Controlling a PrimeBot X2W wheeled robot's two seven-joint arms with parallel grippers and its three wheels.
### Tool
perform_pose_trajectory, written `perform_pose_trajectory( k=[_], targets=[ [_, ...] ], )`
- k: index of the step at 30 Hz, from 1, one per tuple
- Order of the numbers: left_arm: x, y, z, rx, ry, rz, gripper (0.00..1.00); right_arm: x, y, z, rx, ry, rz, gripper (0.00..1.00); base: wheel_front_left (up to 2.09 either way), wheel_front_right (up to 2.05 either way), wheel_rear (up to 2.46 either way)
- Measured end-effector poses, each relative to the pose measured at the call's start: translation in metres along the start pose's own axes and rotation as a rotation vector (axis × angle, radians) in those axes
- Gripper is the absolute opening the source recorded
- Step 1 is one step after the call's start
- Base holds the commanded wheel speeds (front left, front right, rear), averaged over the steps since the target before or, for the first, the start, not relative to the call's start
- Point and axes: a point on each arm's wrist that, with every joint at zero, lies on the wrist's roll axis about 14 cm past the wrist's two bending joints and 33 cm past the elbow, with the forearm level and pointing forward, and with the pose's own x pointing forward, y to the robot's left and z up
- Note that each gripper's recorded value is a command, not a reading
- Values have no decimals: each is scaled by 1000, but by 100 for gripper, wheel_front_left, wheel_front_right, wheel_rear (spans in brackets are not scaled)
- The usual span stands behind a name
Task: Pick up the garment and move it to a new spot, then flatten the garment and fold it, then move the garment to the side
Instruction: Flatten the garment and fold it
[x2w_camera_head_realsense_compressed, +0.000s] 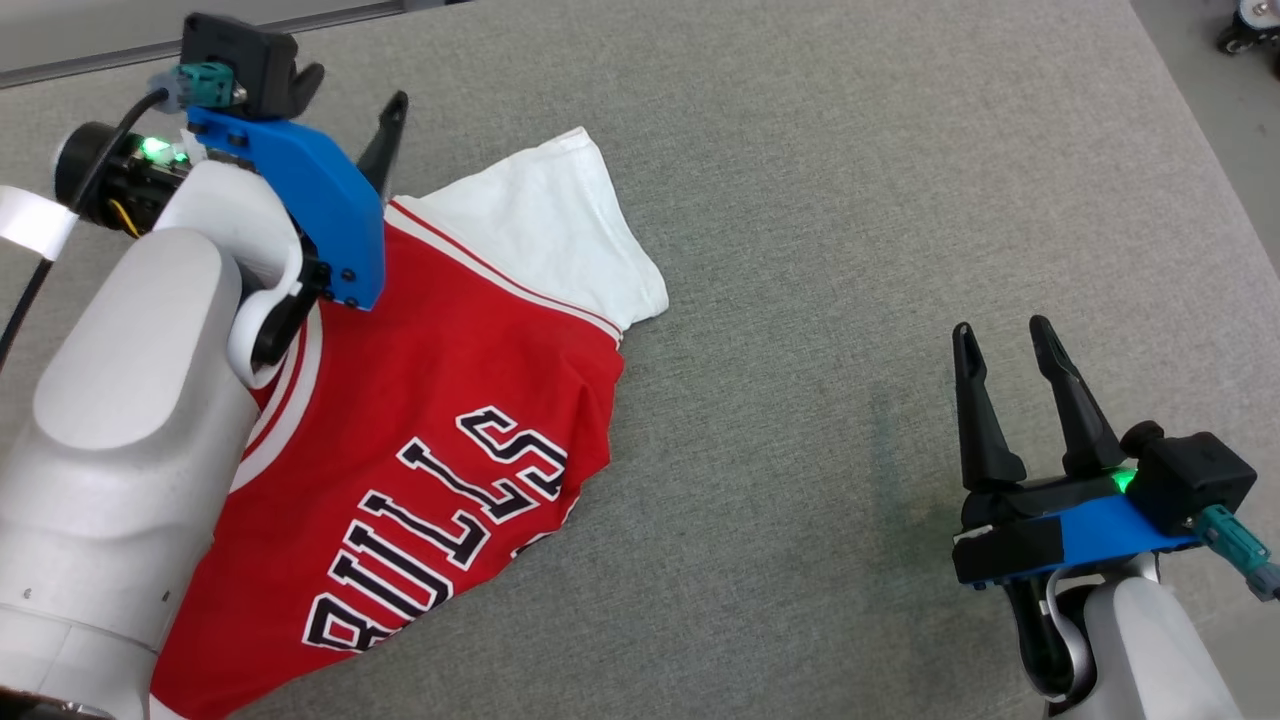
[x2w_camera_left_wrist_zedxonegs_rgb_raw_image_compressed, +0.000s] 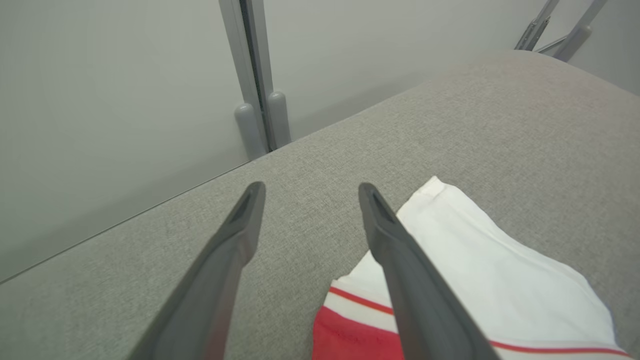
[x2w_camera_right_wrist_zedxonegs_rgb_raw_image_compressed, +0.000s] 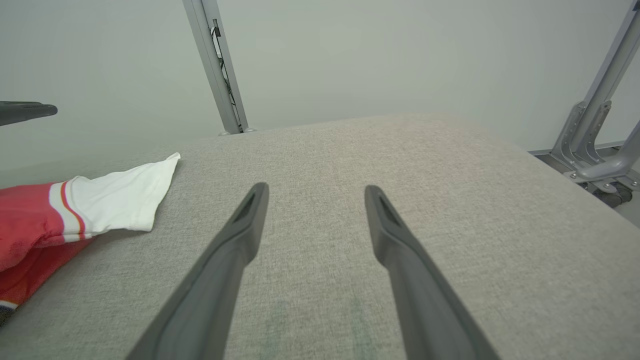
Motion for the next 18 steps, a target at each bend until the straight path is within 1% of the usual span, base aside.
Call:
perform_pose_trajectory(
  k=[6,10,14,18],
  targets=[
    [5,-13,-50,-40,180,-58,100,0,-7,-1,-3,4,-20,100,0,0,0],
    [2,-17,-83,-42,306,-76,100,1,-8,-3,-6,9,-23,100,0,0,0],
    [0,-20,-94,-44,381,-95,100,2,-10,-2,-8,7,-27,100,0,0,0],
    [-1,-23,-101,-12,431,-109,100,6,-9,0,-11,-1,-25,100,0,0,0]
  ],
)
